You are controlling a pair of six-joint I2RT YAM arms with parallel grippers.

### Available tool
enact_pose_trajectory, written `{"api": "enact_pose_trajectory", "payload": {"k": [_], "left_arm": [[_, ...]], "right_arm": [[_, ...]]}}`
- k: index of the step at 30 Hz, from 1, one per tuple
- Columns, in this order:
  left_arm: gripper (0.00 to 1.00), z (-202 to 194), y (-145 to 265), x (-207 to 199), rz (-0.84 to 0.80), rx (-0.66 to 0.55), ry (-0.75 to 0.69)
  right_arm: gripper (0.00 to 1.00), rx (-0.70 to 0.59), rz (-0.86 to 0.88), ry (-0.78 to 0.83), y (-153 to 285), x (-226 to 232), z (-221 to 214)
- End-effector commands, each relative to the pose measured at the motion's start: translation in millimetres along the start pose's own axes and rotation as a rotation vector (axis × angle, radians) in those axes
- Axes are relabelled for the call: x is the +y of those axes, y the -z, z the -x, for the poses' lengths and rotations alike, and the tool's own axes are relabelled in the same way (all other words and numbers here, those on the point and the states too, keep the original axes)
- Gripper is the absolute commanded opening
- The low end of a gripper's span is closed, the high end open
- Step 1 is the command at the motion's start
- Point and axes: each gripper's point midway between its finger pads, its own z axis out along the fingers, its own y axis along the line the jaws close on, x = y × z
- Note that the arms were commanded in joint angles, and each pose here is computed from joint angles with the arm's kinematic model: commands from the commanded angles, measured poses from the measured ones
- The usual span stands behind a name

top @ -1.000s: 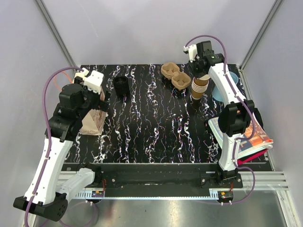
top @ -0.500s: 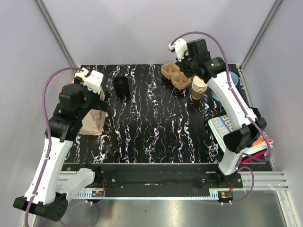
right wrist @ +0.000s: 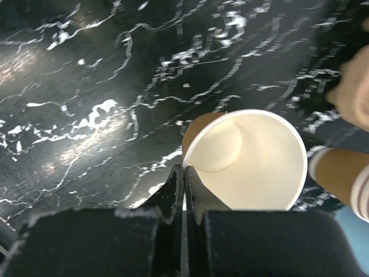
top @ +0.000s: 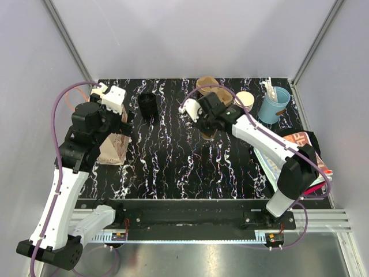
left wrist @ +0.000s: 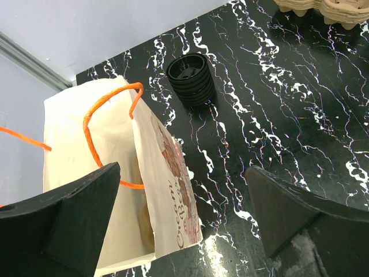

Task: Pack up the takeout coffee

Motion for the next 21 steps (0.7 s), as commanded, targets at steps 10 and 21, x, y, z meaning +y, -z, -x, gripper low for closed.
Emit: {"api": "enact_pose_trajectory", "payload": {"k": [10,21], "left_arm": [[0.99,6.9,2.6,-0.3,-0.006,-0.035,0.013],[0.99,6.2,2.3,-0.8,-0.007,-0.037,0.013]], "right_arm": [[0.0,-0.106,0.053,-0.011,-40.2,35.5,11.7],[0.0,-0.057,0.091,-0.009,-60.0,48.5,-5.1]]}}
